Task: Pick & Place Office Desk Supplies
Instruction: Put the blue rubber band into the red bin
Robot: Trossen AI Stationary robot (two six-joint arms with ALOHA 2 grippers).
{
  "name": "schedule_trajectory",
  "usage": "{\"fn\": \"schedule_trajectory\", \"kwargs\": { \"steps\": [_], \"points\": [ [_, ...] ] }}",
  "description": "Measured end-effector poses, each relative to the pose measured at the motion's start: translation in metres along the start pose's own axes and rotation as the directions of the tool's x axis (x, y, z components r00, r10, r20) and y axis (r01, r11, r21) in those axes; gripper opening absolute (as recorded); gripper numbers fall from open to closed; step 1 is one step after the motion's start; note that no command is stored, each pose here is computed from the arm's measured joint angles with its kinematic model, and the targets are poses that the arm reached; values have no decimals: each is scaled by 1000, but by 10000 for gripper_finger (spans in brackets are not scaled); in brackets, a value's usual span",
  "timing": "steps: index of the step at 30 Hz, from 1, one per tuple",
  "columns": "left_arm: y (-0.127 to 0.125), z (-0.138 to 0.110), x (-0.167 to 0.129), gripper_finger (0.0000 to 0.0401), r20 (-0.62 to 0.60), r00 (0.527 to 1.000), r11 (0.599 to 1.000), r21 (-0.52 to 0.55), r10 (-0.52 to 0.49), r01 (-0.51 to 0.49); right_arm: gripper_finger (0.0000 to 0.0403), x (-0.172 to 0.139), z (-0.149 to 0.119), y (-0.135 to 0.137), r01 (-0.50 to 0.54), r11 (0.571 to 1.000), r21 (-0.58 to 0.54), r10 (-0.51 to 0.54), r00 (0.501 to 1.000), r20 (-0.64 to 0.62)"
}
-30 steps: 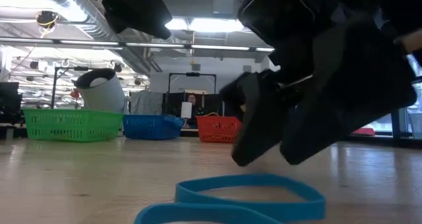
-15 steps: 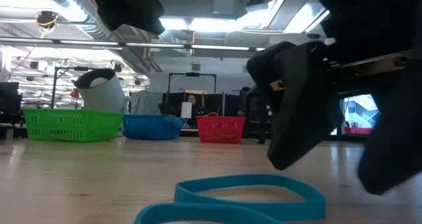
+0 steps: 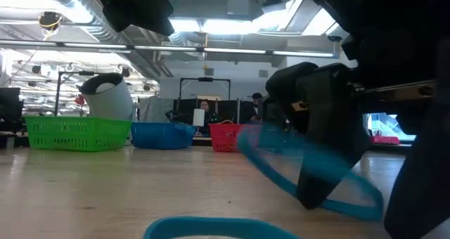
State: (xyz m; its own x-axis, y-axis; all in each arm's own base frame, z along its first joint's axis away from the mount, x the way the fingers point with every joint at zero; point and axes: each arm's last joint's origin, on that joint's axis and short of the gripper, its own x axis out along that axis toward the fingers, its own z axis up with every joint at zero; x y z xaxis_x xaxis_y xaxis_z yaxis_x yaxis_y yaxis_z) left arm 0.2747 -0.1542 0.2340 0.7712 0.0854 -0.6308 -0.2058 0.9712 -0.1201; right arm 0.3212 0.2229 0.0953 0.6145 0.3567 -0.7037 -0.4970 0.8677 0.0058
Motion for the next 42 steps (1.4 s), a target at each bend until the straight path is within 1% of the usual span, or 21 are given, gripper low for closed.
{"fn": "schedule_trajectory", "kwargs": {
  "steps": [4, 8, 14, 15, 21, 25, 28, 32, 34, 37, 42],
  "points": [
    [0, 0, 0, 148, 0, 1000, 1000, 0, 0, 0, 148, 3, -3, 0, 1, 1000, 2, -1, 1000, -11],
    [0, 0, 0, 148, 0, 1000, 1000, 0, 0, 0, 99, 4, -4, -1, 10, 1000, 29, -10, 1000, -17],
    [0, 0, 0, 148, 0, 1000, 1000, 0, 0, 0, 17, 4, -5, -1, 11, 999, 30, -11, 1000, -22],
    [0, 0, 0, 148, 0, 1000, 1000, 0, 0, 0, 10, 4, -5, -1, 11, 999, 30, -11, 1000, -22],
    [0, 0, 0, 148, 0, 1000, 1000, -1, 1, -1, 9, 2, -1, -1, 16, 998, 57, -17, 1000, 5],
    [0, 0, 0, 148, 0, 1000, 1000, -2, 1, -1, 5, -10, 4, -3, 101, 993, 56, -102, 995, 11],
    [0, 0, 0, 148, 1, 1000, 1000, -1, 2, -2, 6, -26, 22, -8, 154, 985, 81, -162, 982, 93],
    [0, 0, 0, 148, 8, 1000, 1000, -2, 12, -12, 6, -46, 39, -16, 204, 964, 170, -232, 959, 163],
    [1, 1, 0, 148, 17, 1000, 1000, -1, 24, -24, 6, -58, 48, -19, 238, 945, 226, -284, 938, 200],
    [1, 1, 0, 148, 26, 999, 999, -2, 37, -37, 6, -74, 59, -26, 306, 902, 304, -385, 889, 247],
    [2, 1, 0, 148, 52, 996, 997, -2, 74, -74, 6, -99, 73, -35, 401, 830, 388, -523, 801, 291]
  ]
}}
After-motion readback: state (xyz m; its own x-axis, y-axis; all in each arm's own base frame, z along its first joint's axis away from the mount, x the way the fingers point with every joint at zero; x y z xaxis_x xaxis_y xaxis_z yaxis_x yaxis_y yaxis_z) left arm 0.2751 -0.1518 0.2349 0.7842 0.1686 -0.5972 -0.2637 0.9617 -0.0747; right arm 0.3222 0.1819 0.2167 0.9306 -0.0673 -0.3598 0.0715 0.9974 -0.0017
